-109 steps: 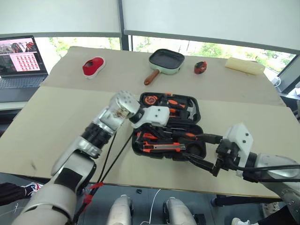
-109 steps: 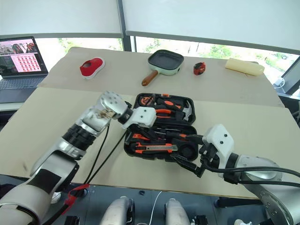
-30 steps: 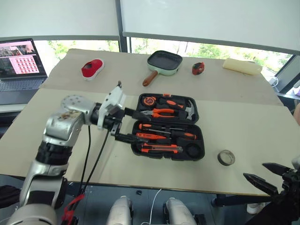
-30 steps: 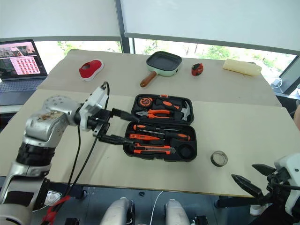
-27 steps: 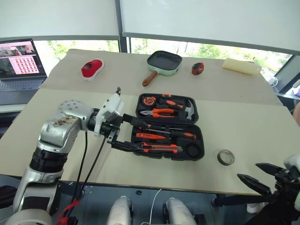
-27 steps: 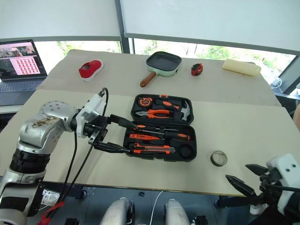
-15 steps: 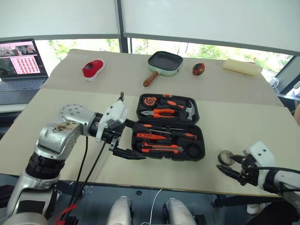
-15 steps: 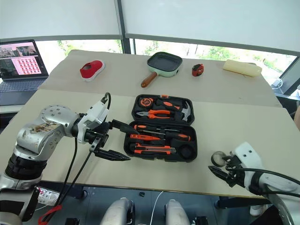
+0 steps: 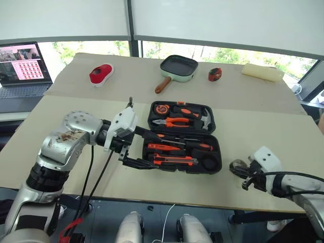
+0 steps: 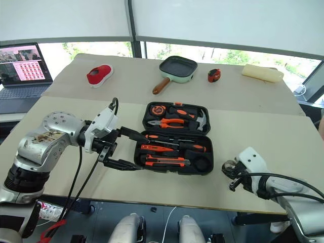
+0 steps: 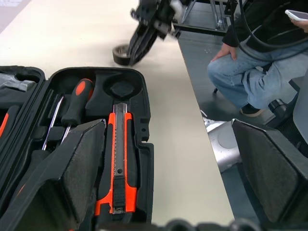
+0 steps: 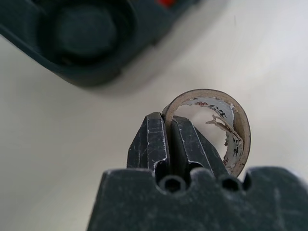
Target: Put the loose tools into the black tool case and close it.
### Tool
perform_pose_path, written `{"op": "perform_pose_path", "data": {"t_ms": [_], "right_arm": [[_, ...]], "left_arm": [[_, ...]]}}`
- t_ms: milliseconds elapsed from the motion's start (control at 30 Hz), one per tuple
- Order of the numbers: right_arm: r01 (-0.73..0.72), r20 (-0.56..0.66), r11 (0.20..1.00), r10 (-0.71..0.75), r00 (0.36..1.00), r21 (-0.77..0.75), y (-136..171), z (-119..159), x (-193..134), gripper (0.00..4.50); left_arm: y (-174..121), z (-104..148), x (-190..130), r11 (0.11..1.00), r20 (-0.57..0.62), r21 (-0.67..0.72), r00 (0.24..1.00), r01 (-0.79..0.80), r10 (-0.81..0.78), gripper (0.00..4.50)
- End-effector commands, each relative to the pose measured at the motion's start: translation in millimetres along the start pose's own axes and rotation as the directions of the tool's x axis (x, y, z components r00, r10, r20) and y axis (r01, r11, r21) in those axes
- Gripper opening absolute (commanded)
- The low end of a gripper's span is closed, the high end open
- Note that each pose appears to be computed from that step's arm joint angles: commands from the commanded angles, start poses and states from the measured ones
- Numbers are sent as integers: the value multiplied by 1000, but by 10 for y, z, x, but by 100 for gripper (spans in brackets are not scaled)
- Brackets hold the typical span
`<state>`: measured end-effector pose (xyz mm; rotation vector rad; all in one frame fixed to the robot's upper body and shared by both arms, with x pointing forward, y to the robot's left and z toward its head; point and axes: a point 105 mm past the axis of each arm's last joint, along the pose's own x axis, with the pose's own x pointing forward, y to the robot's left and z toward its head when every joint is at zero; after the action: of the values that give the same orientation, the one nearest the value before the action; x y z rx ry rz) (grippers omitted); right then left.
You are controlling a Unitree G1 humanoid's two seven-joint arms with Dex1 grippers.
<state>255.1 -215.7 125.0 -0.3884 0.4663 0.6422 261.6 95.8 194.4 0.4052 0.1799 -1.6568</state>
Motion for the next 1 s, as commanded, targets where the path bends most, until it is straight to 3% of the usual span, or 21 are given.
{"op": "perform_pose_path", "data": {"t_ms": [33,133,267,567,733,1000], "right_arm": [[-40,119,998,46,992,-49,57,422,-25,4],[-117,123,991,124,985,-66,181,502,19,4],[-198,41,974,204,978,-113,360,342,177,4],[-229,31,966,234,972,-118,478,224,387,4],[-232,-34,961,230,973,-151,496,112,402,4],[-259,1,949,263,965,-181,599,286,244,265]], "left_arm": [[-1,65,-34,998,-10,53,1000,-19,19,450],[2,67,-32,998,-12,56,1000,-24,24,450],[-1,80,-21,998,-12,63,999,-30,31,450],[35,90,-1,997,-10,69,999,-44,45,450],[53,85,0,996,-9,70,999,-49,50,450],[114,67,-39,995,-18,72,998,-65,67,450]]}}
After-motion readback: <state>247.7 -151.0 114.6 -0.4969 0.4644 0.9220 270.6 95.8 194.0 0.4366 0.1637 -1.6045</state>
